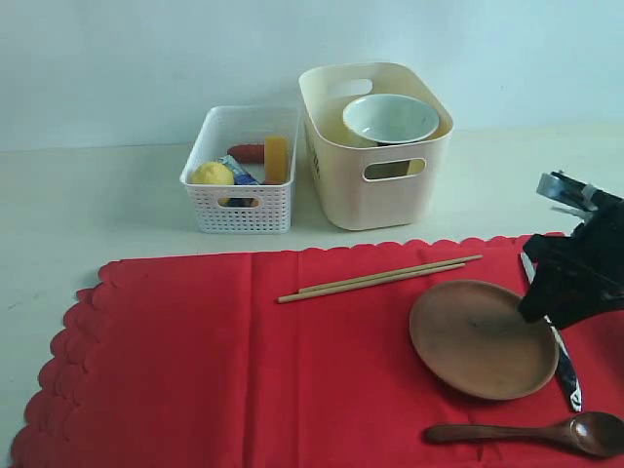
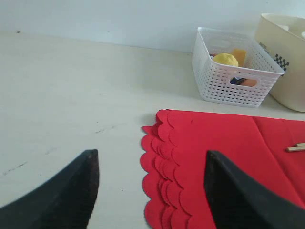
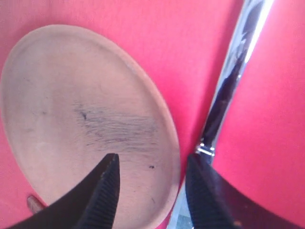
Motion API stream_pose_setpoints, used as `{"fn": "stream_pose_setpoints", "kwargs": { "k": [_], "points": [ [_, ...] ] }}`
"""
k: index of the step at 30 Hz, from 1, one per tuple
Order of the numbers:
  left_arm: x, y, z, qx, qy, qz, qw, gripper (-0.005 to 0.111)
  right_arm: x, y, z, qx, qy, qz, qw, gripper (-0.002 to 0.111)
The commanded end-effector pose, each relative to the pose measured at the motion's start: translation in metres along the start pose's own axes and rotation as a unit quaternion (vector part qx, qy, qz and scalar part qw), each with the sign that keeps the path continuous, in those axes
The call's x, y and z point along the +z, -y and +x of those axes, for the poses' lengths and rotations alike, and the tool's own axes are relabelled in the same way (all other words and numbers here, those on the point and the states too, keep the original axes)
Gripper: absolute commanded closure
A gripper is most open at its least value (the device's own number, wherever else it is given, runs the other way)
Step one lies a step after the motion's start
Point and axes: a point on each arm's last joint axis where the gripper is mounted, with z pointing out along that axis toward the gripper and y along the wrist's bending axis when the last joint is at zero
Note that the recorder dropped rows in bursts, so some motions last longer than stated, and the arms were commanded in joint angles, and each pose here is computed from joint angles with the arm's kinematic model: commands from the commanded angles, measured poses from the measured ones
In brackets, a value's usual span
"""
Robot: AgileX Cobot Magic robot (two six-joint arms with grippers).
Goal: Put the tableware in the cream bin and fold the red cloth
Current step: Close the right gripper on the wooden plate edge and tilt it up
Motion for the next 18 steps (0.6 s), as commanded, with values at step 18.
{"fn": "stream_pose_setpoints", "kwargs": {
  "k": [18],
  "points": [
    [0.000,0.000,0.000,-0.006,0.004,0.000,1.000,0.045,0.016,0.007,-0.002,0.033,-0.008,-0.019,0.999,0.065]
  ]
}}
